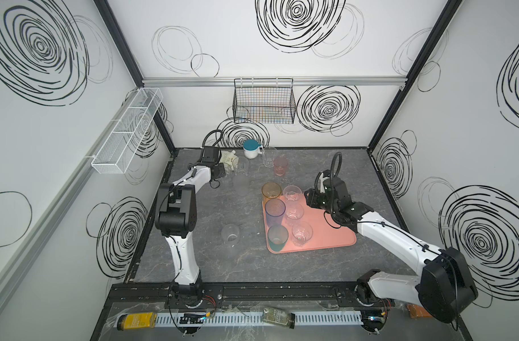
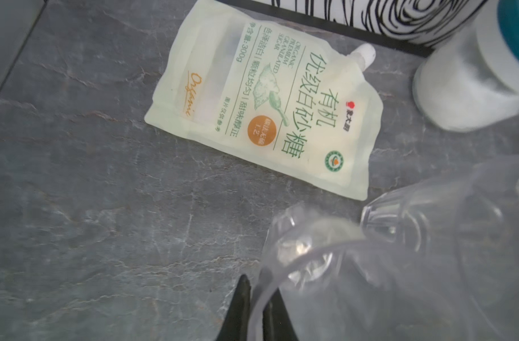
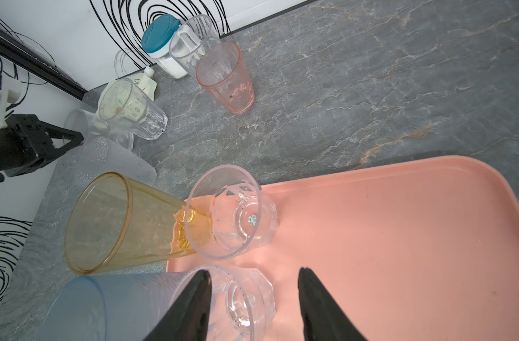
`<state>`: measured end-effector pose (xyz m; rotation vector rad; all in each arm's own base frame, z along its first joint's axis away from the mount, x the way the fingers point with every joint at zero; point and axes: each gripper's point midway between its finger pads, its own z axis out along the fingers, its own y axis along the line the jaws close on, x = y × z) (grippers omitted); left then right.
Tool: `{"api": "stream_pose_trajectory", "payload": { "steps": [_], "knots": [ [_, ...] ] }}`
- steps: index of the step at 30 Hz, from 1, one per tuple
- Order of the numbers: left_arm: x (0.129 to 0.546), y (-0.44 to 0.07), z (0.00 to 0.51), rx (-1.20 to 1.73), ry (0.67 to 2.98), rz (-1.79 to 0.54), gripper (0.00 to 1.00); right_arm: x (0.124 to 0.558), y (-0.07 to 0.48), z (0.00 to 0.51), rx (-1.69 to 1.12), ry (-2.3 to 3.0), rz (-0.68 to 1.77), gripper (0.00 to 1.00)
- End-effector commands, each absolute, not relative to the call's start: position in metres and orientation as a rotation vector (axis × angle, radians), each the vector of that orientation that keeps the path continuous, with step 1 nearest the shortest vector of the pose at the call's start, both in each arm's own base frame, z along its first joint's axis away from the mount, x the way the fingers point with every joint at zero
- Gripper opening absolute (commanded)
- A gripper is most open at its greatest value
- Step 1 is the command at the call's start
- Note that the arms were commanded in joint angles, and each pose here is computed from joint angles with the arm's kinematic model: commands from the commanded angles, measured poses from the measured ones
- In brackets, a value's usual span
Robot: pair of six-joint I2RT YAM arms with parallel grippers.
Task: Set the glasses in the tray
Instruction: 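Close the left gripper on another clear glass near the sugar pouch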
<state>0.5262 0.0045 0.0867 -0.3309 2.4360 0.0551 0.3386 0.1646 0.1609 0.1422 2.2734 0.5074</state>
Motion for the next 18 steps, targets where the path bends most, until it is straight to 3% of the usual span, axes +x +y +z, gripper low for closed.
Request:
{"api": "stream_pose_trajectory", "payload": {
  "steps": [1, 12, 18],
  "knots": [
    [0.517, 0.013, 0.1, -0.295, 2.447, 0.136, 0.0, 0.343, 0.162, 0.16, 0.149, 2.253, 0.496, 0.52],
    [0.478, 0.015, 0.162, -0.272, 2.421, 0.036, 0.0, 0.355, 0.162, 0.175, 0.154, 2.254, 0.494, 0.52],
    [0.448, -0.051, 0.247, -0.103, 2.286, -0.012, 0.0, 0.361, 0.141, 0.179, 0.213, 2.24, 0.493, 0.52]
  ]
}}
